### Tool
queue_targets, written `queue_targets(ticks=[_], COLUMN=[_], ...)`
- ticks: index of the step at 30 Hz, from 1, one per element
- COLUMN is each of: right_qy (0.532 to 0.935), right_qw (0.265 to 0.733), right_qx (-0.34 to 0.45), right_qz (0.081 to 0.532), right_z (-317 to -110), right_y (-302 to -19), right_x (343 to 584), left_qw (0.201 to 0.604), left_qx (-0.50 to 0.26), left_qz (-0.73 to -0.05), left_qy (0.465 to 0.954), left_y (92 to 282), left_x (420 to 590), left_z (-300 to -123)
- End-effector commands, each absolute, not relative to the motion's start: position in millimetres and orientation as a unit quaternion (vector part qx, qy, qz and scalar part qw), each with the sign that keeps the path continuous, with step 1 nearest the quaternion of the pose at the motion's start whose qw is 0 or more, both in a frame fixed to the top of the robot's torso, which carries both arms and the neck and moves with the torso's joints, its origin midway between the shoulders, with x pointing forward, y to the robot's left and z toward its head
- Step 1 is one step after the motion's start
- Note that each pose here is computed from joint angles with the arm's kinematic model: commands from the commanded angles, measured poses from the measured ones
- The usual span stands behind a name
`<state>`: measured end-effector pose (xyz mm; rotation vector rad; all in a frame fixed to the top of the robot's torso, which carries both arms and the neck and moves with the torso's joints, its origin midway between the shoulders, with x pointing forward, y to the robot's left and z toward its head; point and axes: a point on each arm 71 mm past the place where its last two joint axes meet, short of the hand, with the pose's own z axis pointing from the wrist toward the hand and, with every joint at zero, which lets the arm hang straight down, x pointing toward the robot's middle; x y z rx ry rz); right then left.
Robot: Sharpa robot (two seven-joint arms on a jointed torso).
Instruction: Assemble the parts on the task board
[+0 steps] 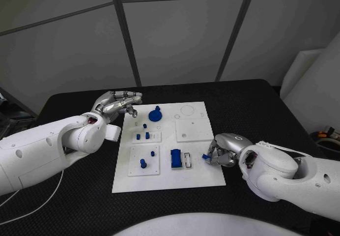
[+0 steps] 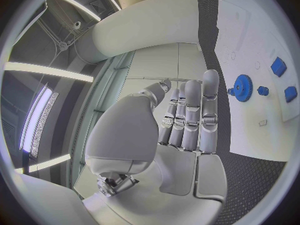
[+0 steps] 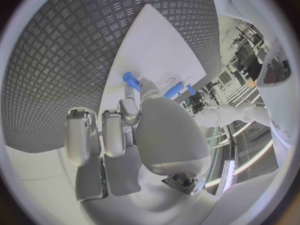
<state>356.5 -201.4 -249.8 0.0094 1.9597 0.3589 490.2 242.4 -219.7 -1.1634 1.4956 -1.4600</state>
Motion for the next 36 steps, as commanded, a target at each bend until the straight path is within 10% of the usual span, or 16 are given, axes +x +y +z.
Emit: queue_targets(ticks=[1, 36], right_qy=[0.816, 0.850], right_qw=[0.536, 0.451], right_qx=[0.104, 0.159], right_qz=[0.189, 0.220], right_z=[-243.2, -260.7], right_y=[-202.6, -163.7], right_x=[356.7, 369.5], left_qw=[0.363, 0.363], left_qx=[-0.450, -0.449], left_qz=[-0.573, -0.574], left_qy=[0.581, 0.581], left_y=[241.7, 241.1], left_x=[489.9, 487.2], left_z=[-218.4, -216.4])
